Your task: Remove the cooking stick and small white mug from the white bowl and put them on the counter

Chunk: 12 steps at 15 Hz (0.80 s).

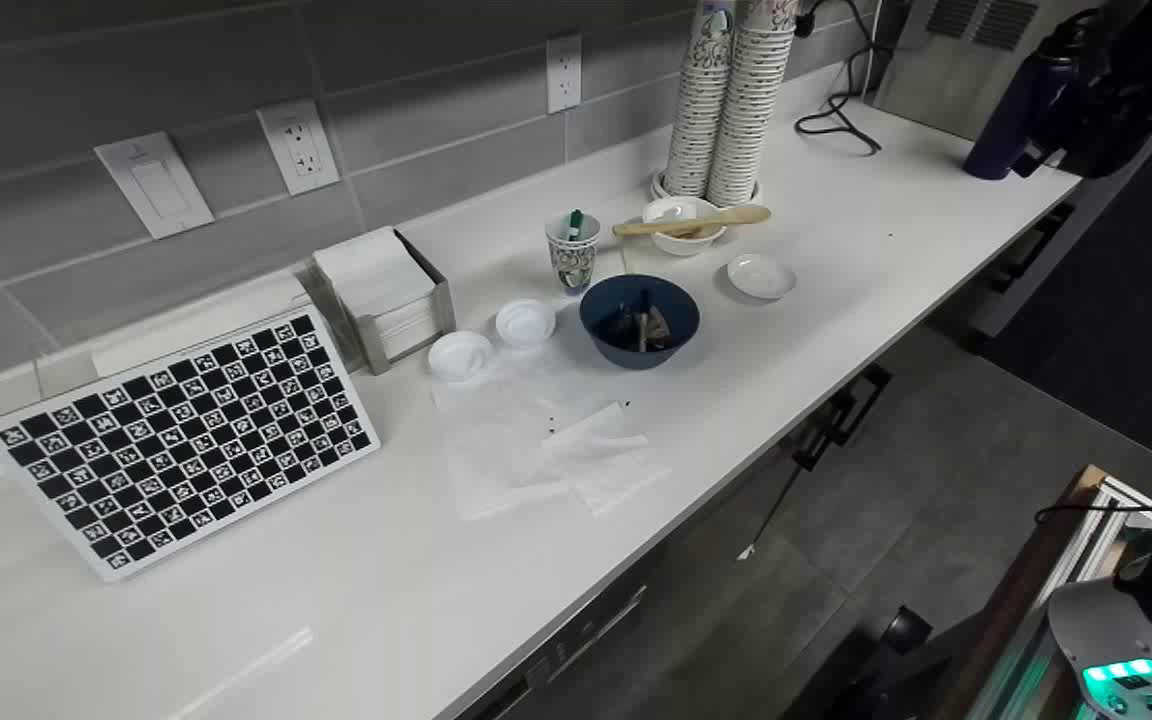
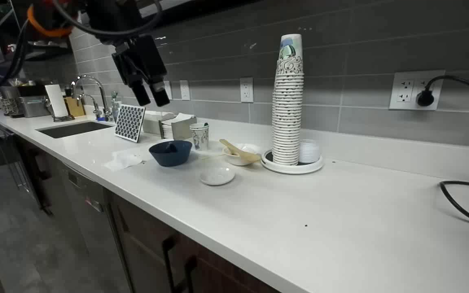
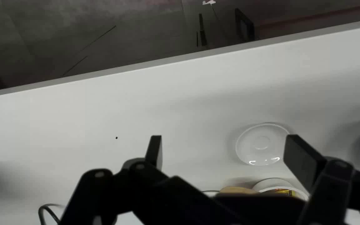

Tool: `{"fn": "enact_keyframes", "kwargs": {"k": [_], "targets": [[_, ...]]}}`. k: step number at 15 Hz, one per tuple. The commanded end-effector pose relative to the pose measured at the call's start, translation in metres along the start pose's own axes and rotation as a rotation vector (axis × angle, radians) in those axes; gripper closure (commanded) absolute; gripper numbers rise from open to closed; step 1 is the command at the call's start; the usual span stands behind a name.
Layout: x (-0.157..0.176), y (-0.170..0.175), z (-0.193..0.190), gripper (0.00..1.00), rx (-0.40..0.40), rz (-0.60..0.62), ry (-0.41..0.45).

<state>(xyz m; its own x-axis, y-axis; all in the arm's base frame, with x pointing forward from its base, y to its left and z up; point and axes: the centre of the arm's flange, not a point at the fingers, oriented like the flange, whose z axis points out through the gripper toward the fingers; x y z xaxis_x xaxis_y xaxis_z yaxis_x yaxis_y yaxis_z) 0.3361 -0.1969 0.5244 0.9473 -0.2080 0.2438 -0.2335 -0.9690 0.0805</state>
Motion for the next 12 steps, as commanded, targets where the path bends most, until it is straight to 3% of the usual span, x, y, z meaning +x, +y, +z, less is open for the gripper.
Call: {"fn": "enact_keyframes", "kwargs": {"k": [1,10,12], "targets": [[0.000,0.000,0.000,0.00,0.000,0.000,0.000],[0.000,0.000,0.000,0.00,0.000,0.000,0.000],[0.019,-0.007,0.006,0.00,0.005,0.043,0.030]]}}
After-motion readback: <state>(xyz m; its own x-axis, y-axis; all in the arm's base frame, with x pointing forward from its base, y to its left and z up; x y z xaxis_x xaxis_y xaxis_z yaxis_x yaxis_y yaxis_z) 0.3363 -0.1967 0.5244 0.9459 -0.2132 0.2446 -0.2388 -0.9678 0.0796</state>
